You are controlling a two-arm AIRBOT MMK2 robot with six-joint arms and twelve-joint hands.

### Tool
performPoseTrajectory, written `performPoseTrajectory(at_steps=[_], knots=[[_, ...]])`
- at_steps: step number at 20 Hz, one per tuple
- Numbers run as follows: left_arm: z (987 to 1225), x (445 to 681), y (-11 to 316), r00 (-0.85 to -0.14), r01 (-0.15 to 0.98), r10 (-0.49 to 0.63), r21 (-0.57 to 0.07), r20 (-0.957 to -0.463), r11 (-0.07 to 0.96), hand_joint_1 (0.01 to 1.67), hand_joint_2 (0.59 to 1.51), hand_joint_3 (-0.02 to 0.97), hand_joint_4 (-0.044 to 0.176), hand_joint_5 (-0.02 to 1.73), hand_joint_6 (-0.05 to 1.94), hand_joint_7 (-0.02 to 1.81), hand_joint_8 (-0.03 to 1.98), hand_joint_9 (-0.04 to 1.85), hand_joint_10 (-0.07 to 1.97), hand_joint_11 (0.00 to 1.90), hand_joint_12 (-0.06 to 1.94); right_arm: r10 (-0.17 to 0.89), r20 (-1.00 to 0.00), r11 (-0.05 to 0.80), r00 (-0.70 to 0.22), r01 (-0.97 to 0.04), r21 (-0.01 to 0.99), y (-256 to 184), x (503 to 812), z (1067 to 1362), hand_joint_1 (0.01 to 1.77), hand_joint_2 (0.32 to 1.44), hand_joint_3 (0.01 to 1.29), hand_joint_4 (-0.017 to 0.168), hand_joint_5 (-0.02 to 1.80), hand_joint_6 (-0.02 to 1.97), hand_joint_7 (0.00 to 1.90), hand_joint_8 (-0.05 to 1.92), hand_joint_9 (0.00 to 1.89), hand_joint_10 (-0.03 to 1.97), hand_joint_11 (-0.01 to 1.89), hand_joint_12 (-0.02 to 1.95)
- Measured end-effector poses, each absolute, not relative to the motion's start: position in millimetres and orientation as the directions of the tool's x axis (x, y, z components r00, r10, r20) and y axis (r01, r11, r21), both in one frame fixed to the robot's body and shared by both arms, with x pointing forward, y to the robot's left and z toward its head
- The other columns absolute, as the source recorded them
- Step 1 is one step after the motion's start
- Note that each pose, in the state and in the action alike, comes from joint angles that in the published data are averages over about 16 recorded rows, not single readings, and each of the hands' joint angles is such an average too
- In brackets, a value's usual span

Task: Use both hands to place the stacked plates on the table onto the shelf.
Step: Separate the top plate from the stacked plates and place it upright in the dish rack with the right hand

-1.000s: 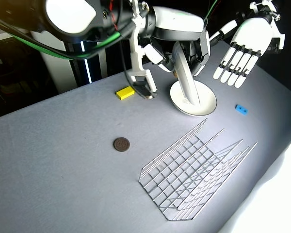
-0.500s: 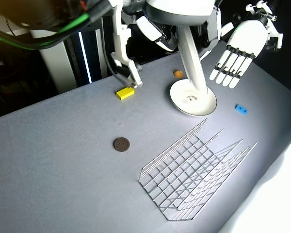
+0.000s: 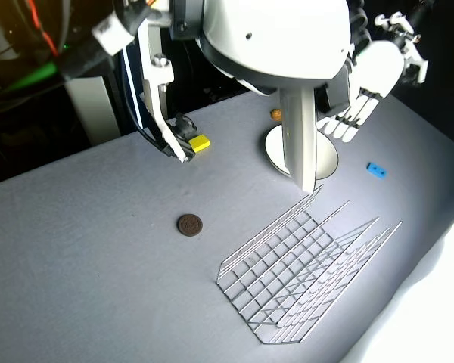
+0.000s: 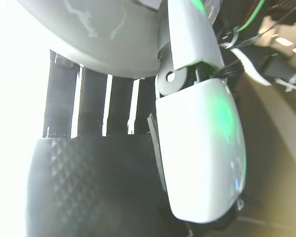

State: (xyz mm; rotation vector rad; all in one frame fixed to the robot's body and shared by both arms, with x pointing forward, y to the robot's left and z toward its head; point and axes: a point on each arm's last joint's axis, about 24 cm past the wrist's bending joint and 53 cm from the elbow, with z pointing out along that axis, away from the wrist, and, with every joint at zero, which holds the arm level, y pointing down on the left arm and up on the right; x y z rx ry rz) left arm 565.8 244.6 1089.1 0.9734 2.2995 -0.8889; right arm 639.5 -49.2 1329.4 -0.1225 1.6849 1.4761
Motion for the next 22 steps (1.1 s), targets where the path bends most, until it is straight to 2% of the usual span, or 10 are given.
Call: performPoseTrajectory(at_steps=[8, 15, 22], knots=[[1058.8, 567.1, 250.8, -0.652, 0.741, 0.473, -0.366, -0.593, 0.563, 0.02, 1.112, 0.017, 0.002, 0.02, 0.01, 0.02, -0.02, 0.02, 0.01, 0.01, 0.01, 0.537, -0.587, 0.341, -0.607, -0.48, 0.808, -77.3, 680.4, 1318.6, 1.35, 0.97, 0.01, -0.008, 0.98, 0.87, 1.06, 0.86, 1.07, 0.91, 0.93, 1.04], [1042.2, 574.1, 257.0, -0.641, 0.75, 0.5, -0.339, -0.582, 0.568, 0.02, 1.11, 0.017, 0.002, 0.02, 0.01, 0.02, -0.01, 0.02, 0.01, 0.01, 0.0, 0.586, -0.549, 0.371, -0.597, -0.405, 0.836, -92.3, 705.1, 1304.4, 1.36, 0.97, 0.01, -0.008, 0.97, 0.85, 1.07, 0.84, 1.08, 0.91, 0.93, 1.04], [1037.5, 582.1, 262.9, -0.623, 0.765, 0.514, -0.321, -0.59, 0.559, 0.02, 1.112, 0.016, 0.002, 0.02, 0.01, 0.02, -0.01, 0.02, 0.01, 0.01, 0.0, 0.617, -0.532, 0.409, -0.579, -0.341, 0.846, -95.8, 724.1, 1287.2, 1.37, 0.98, 0.01, -0.008, 0.96, 0.85, 1.06, 0.85, 1.07, 0.94, 0.91, 1.04]])
